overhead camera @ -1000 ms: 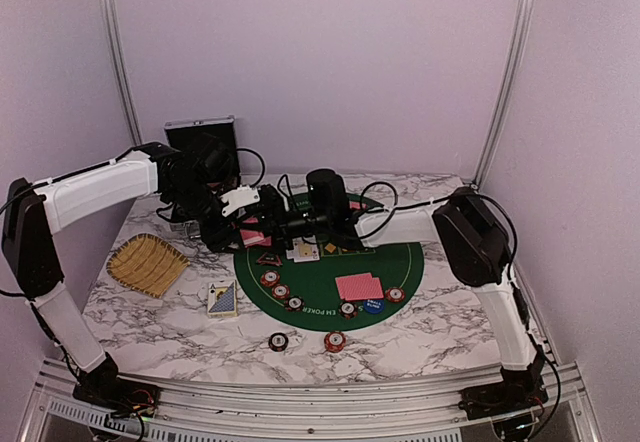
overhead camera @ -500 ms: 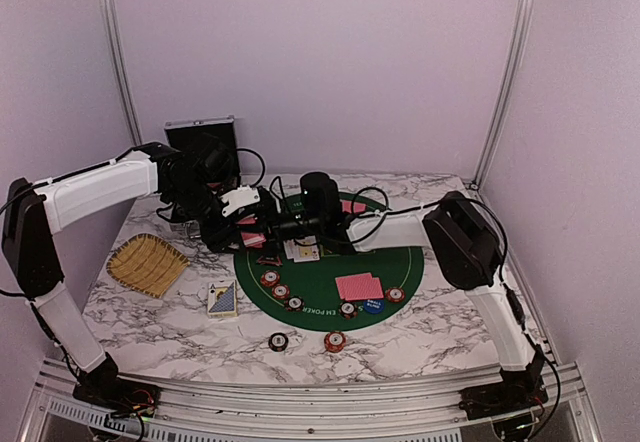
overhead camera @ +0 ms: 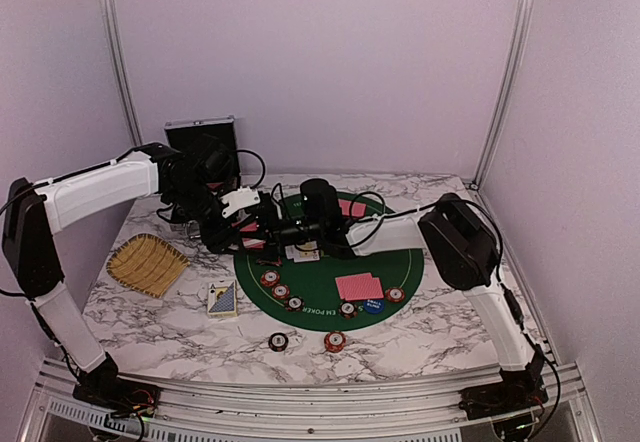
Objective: Distribute texas hold em gaming equipment
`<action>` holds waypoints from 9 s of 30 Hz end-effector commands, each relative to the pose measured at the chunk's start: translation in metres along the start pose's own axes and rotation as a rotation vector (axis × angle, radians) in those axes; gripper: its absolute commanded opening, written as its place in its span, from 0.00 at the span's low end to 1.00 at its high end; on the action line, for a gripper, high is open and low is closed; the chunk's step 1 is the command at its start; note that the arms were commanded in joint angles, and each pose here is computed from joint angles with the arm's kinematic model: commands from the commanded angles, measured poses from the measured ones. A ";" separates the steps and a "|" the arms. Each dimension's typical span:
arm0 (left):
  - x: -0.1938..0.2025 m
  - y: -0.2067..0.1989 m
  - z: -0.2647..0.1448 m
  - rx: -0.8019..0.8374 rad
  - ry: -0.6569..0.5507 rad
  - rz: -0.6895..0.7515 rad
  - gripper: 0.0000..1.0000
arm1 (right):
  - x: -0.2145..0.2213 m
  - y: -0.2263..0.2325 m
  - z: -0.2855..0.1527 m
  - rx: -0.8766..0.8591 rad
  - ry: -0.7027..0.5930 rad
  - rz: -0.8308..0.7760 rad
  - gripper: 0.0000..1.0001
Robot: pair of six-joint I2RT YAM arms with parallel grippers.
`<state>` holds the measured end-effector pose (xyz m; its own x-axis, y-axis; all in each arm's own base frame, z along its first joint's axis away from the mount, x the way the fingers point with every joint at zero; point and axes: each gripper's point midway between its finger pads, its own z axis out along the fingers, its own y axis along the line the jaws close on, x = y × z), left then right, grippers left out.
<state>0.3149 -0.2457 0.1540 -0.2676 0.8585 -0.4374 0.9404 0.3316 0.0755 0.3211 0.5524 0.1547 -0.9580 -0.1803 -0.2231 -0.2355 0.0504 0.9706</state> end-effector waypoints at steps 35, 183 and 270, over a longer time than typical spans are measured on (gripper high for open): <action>-0.005 0.000 -0.013 -0.022 -0.022 0.020 0.00 | -0.011 0.034 -0.064 0.035 -0.076 -0.076 0.24; 0.002 -0.003 -0.020 -0.040 -0.018 0.016 0.00 | -0.079 0.034 -0.204 0.869 -0.307 -0.759 0.79; -0.006 -0.004 -0.009 -0.002 -0.022 0.027 0.00 | -0.009 -0.013 -0.029 0.103 0.012 -0.007 0.83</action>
<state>0.3087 -0.2476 0.1583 -0.2553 0.8599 -0.4420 0.9457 0.3173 0.0711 0.3280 0.5439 0.1508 -0.9457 -0.2202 -0.2392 -0.2668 0.1054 0.9580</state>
